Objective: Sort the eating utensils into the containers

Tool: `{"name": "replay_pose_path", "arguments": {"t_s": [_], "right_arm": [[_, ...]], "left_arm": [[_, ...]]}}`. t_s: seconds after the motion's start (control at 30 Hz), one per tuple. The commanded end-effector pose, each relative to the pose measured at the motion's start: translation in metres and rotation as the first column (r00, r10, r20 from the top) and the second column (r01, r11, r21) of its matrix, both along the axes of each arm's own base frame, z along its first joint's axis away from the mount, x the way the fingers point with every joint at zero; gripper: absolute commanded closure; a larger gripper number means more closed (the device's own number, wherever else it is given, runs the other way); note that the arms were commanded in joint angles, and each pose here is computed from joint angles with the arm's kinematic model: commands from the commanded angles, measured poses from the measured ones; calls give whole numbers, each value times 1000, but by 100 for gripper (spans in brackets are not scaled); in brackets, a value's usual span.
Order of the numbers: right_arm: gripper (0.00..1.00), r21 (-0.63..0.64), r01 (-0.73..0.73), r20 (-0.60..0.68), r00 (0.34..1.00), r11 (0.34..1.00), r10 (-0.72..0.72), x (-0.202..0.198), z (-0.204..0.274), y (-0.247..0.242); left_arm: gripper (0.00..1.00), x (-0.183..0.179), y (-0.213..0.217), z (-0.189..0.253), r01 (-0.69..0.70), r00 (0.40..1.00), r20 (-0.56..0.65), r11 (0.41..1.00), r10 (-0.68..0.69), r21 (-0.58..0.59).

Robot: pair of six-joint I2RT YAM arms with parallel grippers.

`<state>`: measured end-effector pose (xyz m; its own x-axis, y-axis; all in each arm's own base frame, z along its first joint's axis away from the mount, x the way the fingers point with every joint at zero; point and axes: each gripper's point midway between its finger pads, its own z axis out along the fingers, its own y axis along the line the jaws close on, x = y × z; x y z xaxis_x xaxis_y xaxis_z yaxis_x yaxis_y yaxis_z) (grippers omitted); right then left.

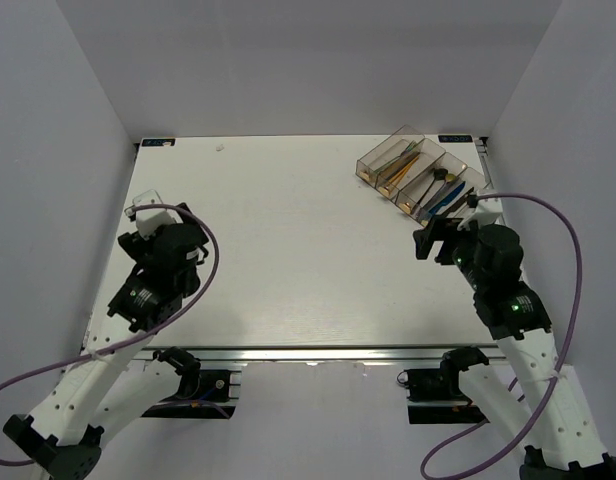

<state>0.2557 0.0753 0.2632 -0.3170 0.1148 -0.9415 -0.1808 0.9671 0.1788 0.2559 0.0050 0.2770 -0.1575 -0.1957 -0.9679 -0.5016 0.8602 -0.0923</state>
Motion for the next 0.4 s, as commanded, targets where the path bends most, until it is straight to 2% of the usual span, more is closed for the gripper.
{"name": "replay_pose_path", "arguments": {"t_s": [0.0, 0.37], "right_arm": [[11, 17, -56, -19, 998, 998, 57, -5, -16, 10], [11, 17, -50, -53, 997, 999, 50, 0, -28, 12]], "left_arm": [[2, -3, -1, -9, 30, 999, 29, 999, -30, -27], [2, -2, -3, -13, 47, 999, 7, 998, -47, -31]]}}
